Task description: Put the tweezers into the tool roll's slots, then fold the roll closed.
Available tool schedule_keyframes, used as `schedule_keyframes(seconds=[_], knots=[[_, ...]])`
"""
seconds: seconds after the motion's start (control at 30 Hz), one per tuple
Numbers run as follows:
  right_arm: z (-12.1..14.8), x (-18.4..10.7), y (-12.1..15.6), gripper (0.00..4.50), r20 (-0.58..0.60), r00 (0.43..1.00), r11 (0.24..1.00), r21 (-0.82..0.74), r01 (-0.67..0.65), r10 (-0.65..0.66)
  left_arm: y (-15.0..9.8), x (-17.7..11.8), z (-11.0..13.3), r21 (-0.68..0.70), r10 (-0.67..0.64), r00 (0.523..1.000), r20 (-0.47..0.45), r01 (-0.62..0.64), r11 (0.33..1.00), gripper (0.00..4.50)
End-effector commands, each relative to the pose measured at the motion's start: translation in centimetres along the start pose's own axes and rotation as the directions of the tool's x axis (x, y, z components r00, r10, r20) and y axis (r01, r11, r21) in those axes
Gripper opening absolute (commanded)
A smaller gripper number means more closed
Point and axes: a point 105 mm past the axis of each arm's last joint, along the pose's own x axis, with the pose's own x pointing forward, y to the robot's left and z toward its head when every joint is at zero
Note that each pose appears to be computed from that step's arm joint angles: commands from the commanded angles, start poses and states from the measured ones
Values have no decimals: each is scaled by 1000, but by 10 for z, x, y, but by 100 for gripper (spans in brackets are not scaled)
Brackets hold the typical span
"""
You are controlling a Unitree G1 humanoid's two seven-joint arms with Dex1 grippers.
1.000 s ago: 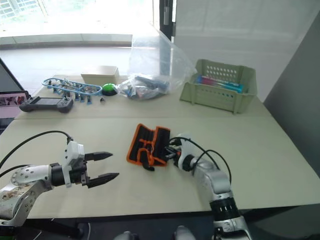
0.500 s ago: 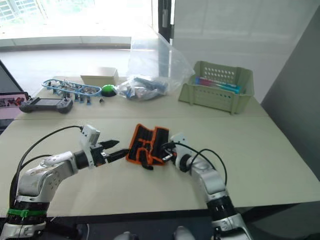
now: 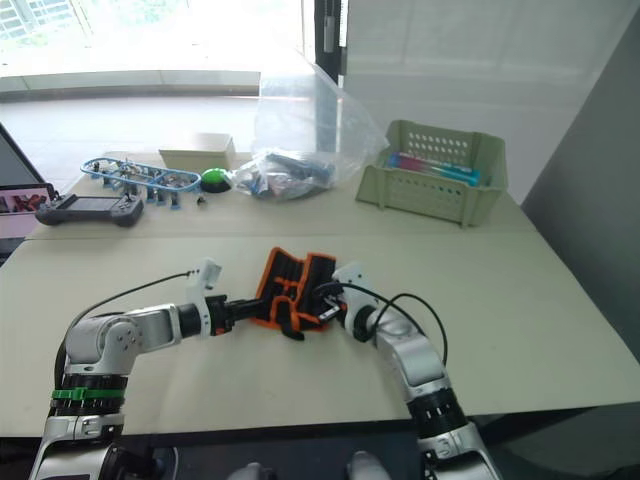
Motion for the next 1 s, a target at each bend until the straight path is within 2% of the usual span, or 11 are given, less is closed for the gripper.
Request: schedule_keyframes(seconds=[0.03, 0.17, 0.4, 0.53, 0.73, 0.87, 1.0], knots=[[15, 1, 7, 0, 37, 999, 999, -40, -20, 21, -3, -2, 5, -3, -20, 1000, 18, 20, 1000, 131], [19, 1, 15, 0, 55, 997, 997, -58, -45, 48, -4, -3, 13, -4, -22, 998, 52, 22, 1000, 2], [13, 6, 29, 0, 32, 995, 995, -38, -91, 92, 2, -15, 25, 31, 2, 997, 77, -4, 1000, 2], [11, 11, 40, 0, 16, 994, 993, -27, -112, 112, -9, -26, 33, 75, -53, 995, 81, 47, 996, 2], [7, 14, 50, 0, -2, 991, 991, -17, -132, 132, -24, -37, 36, 142, -118, 993, 32, 112, 984, 2], [0, 17, 45, 0, -42, 992, 993, -9, -118, 118, -34, -28, 47, 157, -153, 987, 41, 145, 977, 2], [-2, 15, 37, 0, -52, 994, 995, -6, -97, 97, -42, -9, 45, 164, -179, 984, 23, 173, 971, 2]])
